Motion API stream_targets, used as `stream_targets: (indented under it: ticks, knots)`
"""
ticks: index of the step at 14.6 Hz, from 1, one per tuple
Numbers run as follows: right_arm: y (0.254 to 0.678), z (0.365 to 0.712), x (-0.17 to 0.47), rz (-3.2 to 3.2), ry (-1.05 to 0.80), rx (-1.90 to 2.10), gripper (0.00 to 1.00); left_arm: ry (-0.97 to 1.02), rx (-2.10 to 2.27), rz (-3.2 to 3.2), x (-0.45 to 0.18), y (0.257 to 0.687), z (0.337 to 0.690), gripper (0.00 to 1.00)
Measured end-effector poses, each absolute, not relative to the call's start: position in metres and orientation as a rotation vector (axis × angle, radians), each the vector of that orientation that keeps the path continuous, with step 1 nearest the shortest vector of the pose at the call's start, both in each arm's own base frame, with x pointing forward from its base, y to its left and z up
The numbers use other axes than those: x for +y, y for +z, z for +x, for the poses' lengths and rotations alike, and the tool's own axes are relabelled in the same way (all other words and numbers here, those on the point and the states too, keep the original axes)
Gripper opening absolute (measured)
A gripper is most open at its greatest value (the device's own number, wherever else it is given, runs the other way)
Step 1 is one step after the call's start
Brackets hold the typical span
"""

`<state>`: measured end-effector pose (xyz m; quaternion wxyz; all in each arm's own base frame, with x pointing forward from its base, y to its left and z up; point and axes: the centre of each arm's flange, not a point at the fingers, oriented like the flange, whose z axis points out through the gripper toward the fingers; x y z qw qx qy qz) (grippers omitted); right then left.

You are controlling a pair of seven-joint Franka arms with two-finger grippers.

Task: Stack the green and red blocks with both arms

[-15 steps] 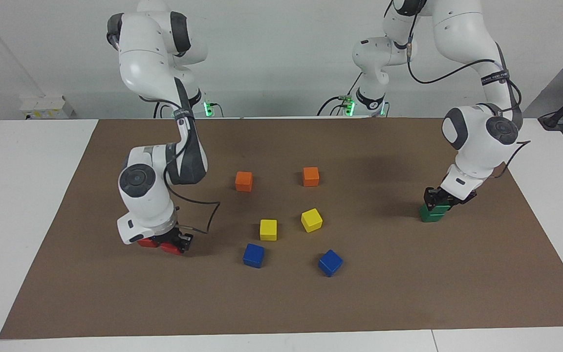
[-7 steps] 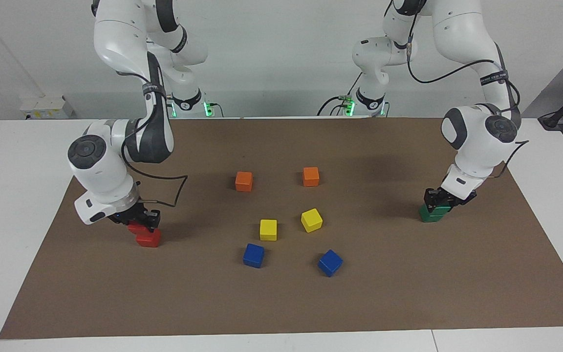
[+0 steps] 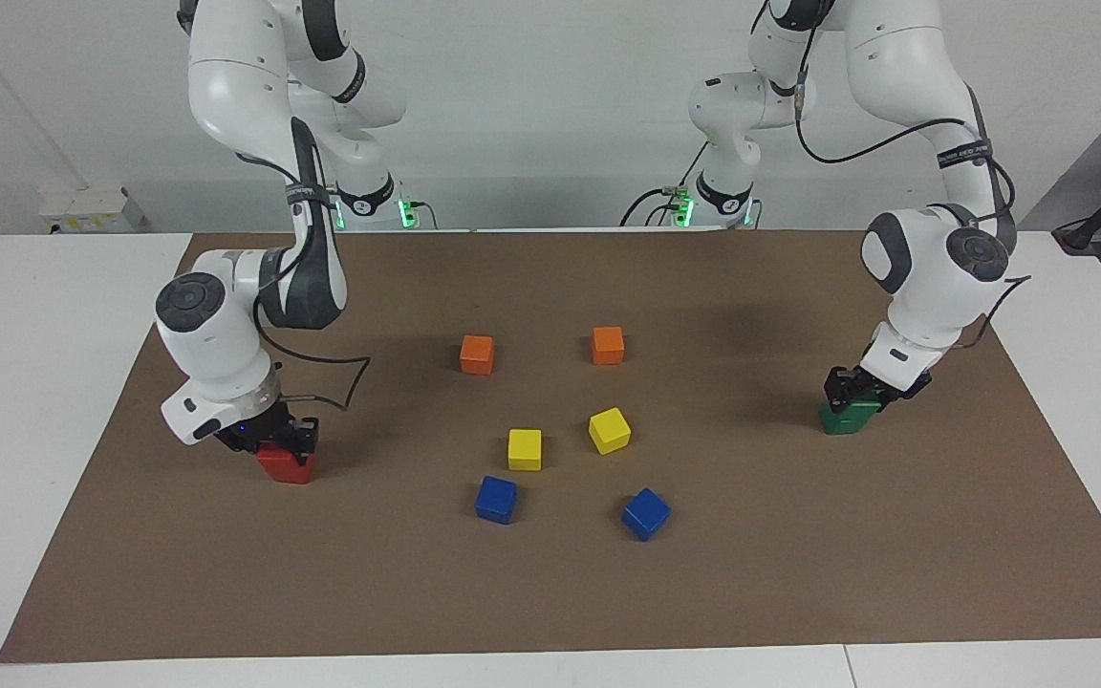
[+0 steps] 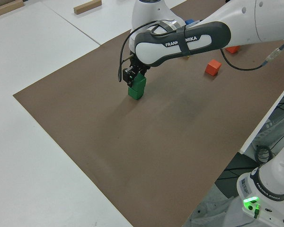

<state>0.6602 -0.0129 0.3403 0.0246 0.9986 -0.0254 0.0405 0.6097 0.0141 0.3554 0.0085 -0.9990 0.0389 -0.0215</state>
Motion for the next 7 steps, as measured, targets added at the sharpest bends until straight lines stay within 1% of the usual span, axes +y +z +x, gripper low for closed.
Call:
stream_targets:
  ticks: [2, 4, 7]
  knots:
    - [0.34, 0.659, -0.014, 3.089, 0.123, -0.081, 0.54, -0.082, 0.12, -3.12, 0.015, 0.361, 0.612, 1.0]
    - [0.339, 0.657, -0.015, 3.089, 0.118, -0.087, 0.54, -0.058, 0.118, -3.12, 0.015, 0.383, 0.618, 1.0]
    - [0.338, 0.656, -0.015, 3.09, 0.116, -0.113, 0.54, 0.012, 0.114, -3.12, 0.015, 0.451, 0.62, 1.0]
